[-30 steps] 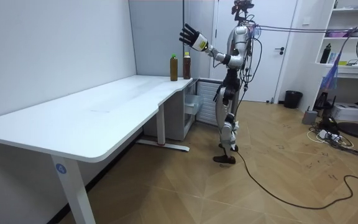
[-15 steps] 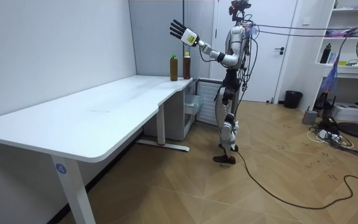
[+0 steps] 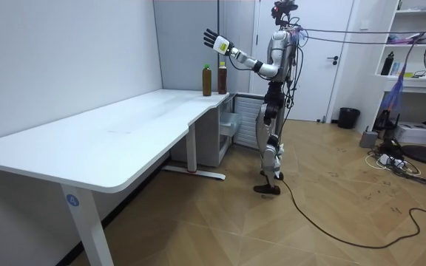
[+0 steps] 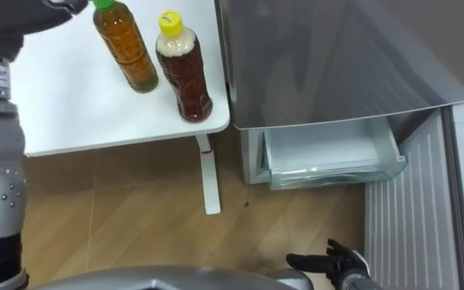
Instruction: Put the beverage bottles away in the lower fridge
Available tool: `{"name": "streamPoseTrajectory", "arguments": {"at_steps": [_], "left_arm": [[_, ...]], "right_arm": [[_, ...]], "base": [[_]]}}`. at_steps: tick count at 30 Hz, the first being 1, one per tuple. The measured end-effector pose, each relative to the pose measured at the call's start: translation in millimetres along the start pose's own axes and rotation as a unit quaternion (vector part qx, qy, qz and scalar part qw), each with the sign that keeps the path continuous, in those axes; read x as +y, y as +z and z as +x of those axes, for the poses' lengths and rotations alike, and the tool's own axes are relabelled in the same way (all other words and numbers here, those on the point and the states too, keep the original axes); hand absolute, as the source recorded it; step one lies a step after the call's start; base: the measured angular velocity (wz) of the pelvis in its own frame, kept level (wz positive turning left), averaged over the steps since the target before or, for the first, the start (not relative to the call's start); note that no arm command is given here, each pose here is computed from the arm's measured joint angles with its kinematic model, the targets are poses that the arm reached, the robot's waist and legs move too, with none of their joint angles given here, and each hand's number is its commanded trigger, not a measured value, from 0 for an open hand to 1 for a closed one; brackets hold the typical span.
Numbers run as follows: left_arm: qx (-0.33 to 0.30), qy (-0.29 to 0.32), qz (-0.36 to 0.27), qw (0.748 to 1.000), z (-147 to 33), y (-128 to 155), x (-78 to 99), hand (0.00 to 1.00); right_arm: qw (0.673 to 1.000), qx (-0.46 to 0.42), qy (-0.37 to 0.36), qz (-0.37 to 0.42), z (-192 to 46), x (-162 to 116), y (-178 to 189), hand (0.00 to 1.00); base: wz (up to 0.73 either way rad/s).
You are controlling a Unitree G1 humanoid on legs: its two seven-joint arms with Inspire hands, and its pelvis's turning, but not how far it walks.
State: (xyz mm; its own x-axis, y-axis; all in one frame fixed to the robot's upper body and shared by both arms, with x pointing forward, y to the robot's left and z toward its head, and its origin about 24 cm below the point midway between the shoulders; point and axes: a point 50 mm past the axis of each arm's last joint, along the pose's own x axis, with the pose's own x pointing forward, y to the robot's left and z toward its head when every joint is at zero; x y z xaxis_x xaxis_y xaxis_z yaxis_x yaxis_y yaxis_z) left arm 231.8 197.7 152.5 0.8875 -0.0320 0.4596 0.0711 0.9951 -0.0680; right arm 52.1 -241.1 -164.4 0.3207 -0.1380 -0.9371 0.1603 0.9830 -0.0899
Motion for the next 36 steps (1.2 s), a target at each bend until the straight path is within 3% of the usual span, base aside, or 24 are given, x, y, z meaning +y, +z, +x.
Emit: {"name": "streamPoseTrajectory", "arguments": {"at_steps": [4, 14, 36], "left_arm": [[0.013, -0.037, -0.044, 0.998, 0.0, -4, -9.5, 0.00], [0.048, -0.099, -0.081, 0.991, -7.0, -15, -26.4, 0.00], [0.086, -0.123, -0.105, 0.983, -11.8, -26, -37.4, 0.00]], "right_arm": [[1.000, 0.001, -0.002, 0.002, 0, 0, 1, 0.00], [1.000, 0.007, -0.002, 0.000, 1, 1, 2, 0.00], [1.000, 0.014, -0.007, -0.006, 2, 4, 3, 0.00]], "base": [[0.00], [0.00], [0.00]]}}
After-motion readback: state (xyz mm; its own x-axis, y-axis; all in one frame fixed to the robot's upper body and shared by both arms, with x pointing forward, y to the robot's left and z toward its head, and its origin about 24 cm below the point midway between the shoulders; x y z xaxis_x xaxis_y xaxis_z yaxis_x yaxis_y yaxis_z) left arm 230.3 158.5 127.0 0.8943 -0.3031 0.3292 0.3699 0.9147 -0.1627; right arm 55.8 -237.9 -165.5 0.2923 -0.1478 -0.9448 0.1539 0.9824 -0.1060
